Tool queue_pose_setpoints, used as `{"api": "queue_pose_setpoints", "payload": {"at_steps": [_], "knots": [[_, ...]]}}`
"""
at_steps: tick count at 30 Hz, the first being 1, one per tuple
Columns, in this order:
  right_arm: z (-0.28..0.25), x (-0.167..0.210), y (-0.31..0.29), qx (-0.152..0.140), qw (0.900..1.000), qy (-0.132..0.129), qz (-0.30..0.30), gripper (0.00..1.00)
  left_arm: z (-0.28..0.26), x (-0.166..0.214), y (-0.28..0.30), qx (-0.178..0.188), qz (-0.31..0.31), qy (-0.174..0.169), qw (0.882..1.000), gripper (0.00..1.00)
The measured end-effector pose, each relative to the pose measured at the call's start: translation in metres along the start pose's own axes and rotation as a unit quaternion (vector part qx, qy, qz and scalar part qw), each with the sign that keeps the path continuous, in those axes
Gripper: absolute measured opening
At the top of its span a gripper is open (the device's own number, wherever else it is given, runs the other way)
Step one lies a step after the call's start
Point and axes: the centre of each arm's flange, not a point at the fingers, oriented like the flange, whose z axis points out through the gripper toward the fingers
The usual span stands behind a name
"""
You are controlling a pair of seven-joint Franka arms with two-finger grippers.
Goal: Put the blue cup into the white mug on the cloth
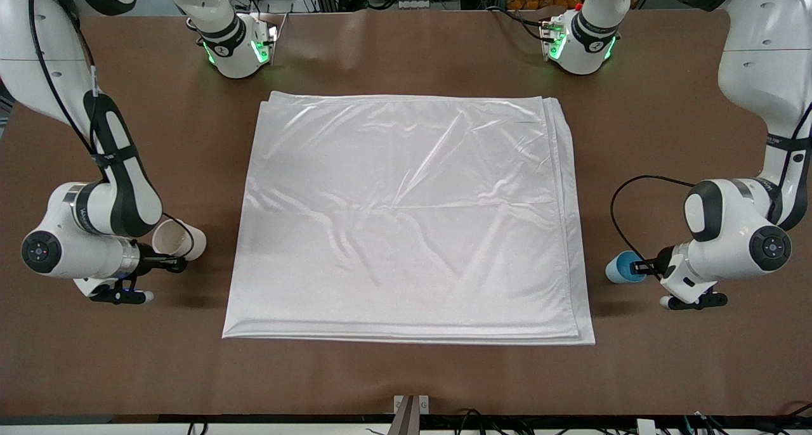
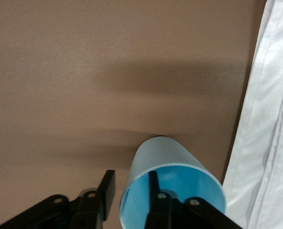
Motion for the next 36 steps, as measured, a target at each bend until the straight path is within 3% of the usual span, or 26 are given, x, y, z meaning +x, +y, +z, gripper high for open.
{"api": "queue_pose_setpoints", "payload": {"at_steps": [8, 20, 36], "knots": [[-0.009, 0.001, -0.012, 0.001, 1.0, -0.011, 0.011, 0.1, 0.002, 0.0, 0.003, 0.0, 0.002, 0.0, 1.0, 0.04], [-0.036, 0.001, -0.059, -0.01, 0.998, -0.04, 0.052, 0.1, 0.001, 0.001, 0.003, 0.0, 0.002, 0.002, 1.0, 0.04], [-0.055, -0.017, -0.195, -0.024, 0.986, -0.027, 0.164, 0.1, -0.009, 0.005, 0.007, -0.002, 0.004, 0.013, 1.0, 0.04]]}}
